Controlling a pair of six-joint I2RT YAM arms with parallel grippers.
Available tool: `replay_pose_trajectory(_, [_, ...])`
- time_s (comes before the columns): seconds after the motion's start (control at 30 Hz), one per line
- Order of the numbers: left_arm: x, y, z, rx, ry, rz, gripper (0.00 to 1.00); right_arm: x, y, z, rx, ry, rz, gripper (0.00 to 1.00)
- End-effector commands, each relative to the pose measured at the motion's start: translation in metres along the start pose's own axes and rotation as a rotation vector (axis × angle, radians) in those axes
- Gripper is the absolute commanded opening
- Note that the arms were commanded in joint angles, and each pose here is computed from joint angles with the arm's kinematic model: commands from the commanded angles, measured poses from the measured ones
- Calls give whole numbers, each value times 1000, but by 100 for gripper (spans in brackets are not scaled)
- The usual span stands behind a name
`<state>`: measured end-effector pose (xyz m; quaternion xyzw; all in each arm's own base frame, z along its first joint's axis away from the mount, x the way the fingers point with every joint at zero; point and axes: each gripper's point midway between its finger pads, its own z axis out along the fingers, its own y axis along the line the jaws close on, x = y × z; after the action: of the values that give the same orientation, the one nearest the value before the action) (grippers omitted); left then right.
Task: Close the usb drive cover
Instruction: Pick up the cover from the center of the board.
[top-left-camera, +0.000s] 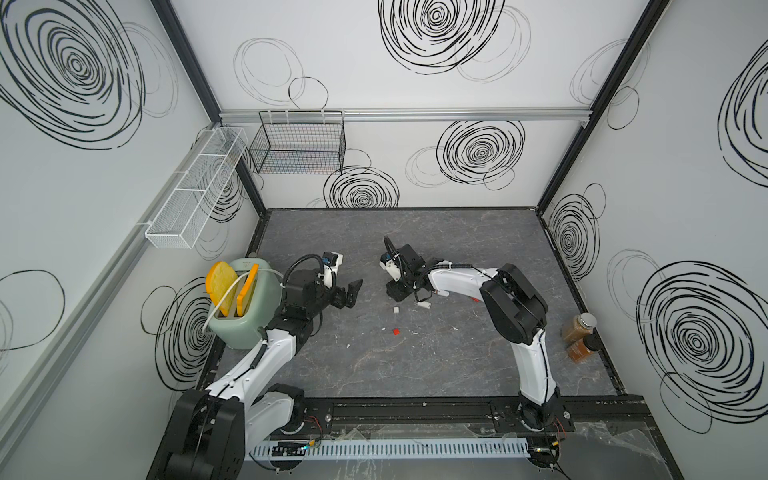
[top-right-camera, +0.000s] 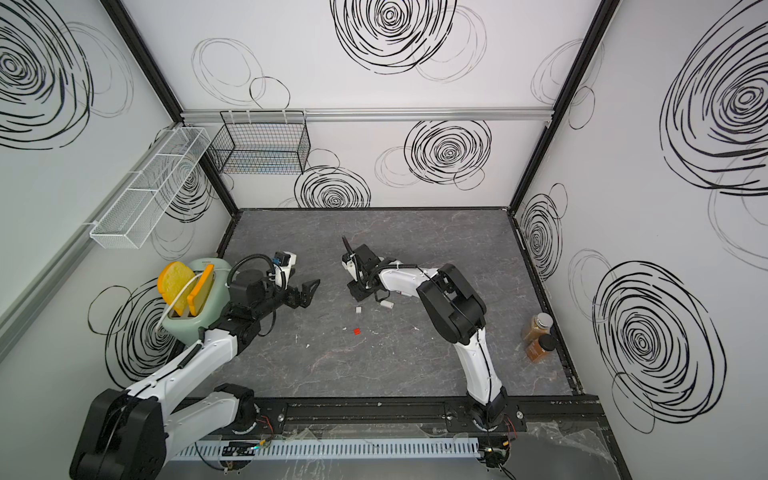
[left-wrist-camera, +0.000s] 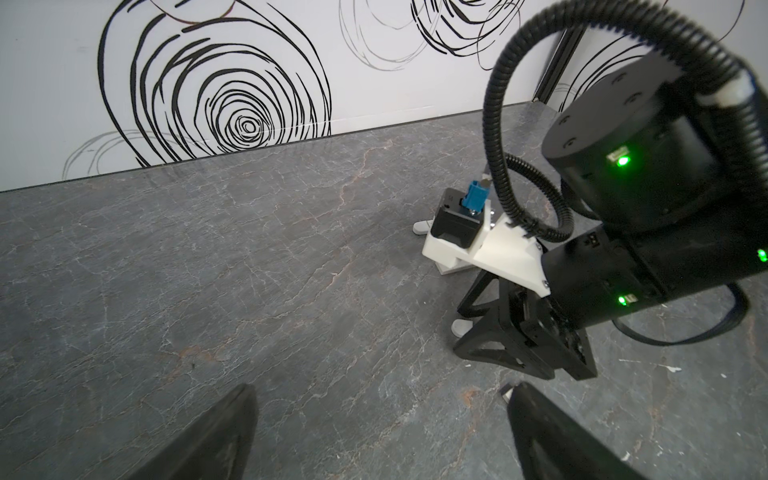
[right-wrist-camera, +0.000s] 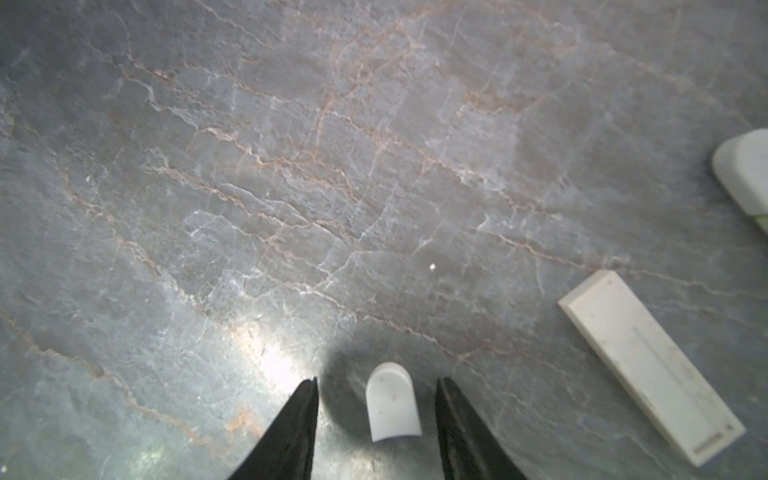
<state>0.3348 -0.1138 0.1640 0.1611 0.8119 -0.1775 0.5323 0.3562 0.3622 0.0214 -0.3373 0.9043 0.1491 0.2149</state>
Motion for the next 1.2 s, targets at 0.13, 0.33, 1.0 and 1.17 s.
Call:
replay_pose_trajectory(0.13, [-10, -1, 0, 7, -42, 34, 98, 40, -3, 6, 22, 130, -7, 42])
replay_pose_trajectory(0.33, [-10, 0, -1, 3, -43, 33, 98, 42, -5, 5, 33, 137, -10, 36])
replay_pose_trajectory(1.0, [-11, -1, -1, 6, -42, 31, 98, 37, -7, -7, 53, 115, -31, 20])
replay_pose_trajectory(1.17, [-12, -6, 1, 20, -36, 39, 98, 19, -7, -25, 52, 54, -36, 17])
